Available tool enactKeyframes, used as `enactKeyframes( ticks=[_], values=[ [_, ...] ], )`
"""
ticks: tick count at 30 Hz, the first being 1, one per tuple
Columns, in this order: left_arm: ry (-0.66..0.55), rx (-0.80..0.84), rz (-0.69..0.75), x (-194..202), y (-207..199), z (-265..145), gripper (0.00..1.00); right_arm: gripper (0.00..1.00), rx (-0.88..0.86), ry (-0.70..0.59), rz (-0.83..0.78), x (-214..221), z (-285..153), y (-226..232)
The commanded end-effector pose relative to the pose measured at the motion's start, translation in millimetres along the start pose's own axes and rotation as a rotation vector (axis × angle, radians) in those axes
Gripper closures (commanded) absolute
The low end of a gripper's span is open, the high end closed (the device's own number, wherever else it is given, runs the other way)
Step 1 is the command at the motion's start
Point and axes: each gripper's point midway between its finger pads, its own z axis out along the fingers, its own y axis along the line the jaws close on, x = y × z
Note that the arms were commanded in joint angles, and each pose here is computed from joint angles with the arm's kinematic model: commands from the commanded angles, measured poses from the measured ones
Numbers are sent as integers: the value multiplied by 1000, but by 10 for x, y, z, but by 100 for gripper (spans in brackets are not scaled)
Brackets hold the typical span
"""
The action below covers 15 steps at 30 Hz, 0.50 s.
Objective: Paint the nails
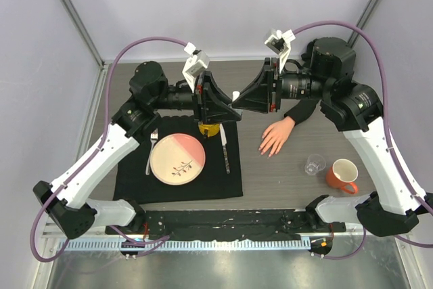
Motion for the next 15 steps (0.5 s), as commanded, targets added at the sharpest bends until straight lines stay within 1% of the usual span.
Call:
enactKeyframes(
  ticks=[1, 3, 4, 6, 7, 8, 9, 10, 11, 13, 15],
  values=[
    [-89, -158, 114, -384, 186, -38, 100, 99, 133, 44, -27, 175, -61, -181],
    [-108, -228, 122, -424, 307, -60, 100, 99, 217, 43, -50, 184, -78, -277],
    [-114, -254, 141, -448, 355, -71, 100, 99, 349, 27, -54, 157, -135, -463],
    [-129, -327, 164, -492, 503, -91, 100, 99, 495, 5, -48, 126, -160, -602],
    [-136, -359, 195, -534, 560, -111, 100, 99, 690, -37, -72, 39, -233, -719],
    [-143, -386, 205, -557, 616, -121, 100, 99, 755, -46, -65, 49, -178, -724],
    [-151, -430, 210, -573, 730, -128, 100, 99, 813, -76, -23, 47, -141, -719],
    [-159, -440, 233, -614, 756, -128, 100, 99, 937, -118, -11, 12, -214, -700],
    [-170, -443, 244, -644, 783, -110, 100, 99, 958, -95, 6, 83, -91, -733],
    [-176, -437, 256, -666, 828, -75, 100, 98, 950, -85, 42, 102, -11, -692],
    [-188, -415, 258, -686, 820, -33, 100, 93, 949, -52, 42, 137, 58, -708]
  ],
)
